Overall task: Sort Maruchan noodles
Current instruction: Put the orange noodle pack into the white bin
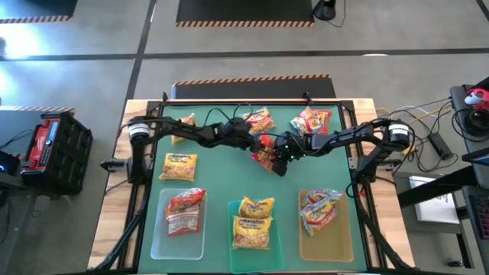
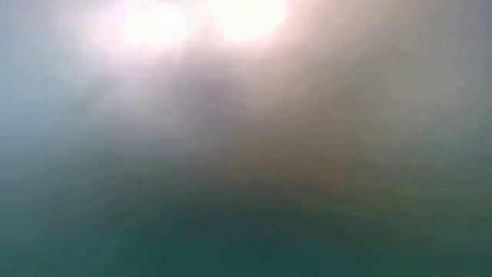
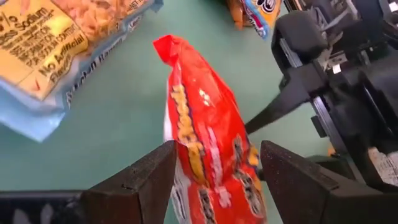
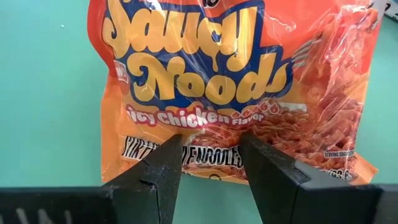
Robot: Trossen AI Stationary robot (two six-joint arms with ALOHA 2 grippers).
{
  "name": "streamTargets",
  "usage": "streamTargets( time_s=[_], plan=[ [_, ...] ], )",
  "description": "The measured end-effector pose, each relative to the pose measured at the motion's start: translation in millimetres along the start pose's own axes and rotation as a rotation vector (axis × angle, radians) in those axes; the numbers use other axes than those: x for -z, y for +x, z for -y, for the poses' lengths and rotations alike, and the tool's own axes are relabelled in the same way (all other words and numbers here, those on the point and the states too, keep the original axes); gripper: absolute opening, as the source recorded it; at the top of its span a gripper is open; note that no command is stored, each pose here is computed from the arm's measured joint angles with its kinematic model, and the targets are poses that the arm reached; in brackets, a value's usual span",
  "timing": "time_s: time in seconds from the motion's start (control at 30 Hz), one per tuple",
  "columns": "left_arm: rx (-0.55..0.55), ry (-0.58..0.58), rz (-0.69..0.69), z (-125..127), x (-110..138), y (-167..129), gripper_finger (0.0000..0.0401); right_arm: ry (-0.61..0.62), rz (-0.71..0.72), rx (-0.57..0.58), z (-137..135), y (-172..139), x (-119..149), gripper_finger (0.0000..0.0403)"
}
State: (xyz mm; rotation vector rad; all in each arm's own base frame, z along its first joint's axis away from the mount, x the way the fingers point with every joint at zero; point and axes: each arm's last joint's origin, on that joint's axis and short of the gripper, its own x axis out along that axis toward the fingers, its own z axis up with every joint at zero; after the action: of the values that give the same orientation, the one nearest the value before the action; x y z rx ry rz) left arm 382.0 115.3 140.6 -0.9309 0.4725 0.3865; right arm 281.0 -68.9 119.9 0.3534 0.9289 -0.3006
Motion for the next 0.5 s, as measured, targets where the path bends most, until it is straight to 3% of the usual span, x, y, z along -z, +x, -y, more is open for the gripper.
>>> streamTargets(
  time_s=[0.2, 0.5],
  plan=[
    [0.081, 0.008, -0.083, -0.9, -2.0, 15.3, 0.0217, 0.0, -0.002, 0.0, 0.1, 0.0, 0.2, 0.016],
    [0.084, -0.013, -0.119, -5.1, 0.2, 18.7, 0.0217, 0.0, -0.004, 0.0, 0.2, 0.0, 0.3, 0.016]
  ],
)
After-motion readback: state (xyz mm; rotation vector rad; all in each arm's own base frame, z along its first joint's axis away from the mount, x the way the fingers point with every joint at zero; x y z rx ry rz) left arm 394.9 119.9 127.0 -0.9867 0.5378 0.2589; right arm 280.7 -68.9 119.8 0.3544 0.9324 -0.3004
